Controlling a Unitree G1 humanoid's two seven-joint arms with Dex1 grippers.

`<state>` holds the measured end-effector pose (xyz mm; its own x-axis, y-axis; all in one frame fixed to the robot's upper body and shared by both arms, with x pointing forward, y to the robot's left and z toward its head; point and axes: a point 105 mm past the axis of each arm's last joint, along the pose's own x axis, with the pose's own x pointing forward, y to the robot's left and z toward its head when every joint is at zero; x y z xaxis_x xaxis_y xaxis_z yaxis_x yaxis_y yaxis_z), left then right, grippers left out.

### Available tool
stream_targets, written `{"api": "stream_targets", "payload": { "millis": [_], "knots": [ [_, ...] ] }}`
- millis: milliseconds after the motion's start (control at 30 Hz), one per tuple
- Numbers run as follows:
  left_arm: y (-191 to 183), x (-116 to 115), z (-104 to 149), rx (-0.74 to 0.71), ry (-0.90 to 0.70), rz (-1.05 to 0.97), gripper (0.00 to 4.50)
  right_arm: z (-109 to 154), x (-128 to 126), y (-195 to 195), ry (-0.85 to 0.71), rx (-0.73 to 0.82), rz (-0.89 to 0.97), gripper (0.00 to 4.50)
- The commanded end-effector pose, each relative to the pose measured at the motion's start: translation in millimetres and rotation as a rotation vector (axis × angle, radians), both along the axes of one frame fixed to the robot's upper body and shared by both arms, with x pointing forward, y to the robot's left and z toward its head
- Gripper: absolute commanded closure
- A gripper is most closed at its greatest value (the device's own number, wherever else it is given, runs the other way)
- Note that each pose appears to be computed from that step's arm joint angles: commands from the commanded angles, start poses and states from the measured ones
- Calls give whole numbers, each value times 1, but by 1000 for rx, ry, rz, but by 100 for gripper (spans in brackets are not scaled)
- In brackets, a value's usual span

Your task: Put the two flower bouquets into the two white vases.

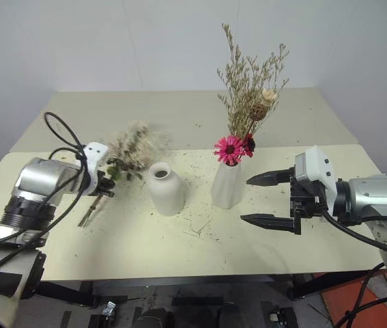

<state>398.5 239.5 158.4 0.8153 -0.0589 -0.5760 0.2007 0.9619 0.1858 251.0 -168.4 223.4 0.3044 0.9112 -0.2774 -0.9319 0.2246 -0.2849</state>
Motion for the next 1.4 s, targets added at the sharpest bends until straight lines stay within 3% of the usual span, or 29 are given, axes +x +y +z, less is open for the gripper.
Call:
{"api": "stream_targets", "payload": {
  "millis": [33,133,233,467,700,1400],
  "knots": [
    [5,14,57,-92,-312,21,436,11,-2,-3,-31,28,-6,0],
    [-20,6,95,-277,-464,-173,436,12,-1,-3,-36,32,-14,0],
    [-49,-18,127,-407,-597,-439,436,16,0,-1,-38,30,-15,0],
    [-76,-57,164,-643,-732,-845,436,21,2,2,-36,31,-23,0],
    [-92,-73,172,-758,-753,-1061,436,23,4,2,-29,55,-50,0],
    [-127,-55,156,-785,-783,-1112,436,23,-1,-12,-28,83,-121,0]
  ]
}}
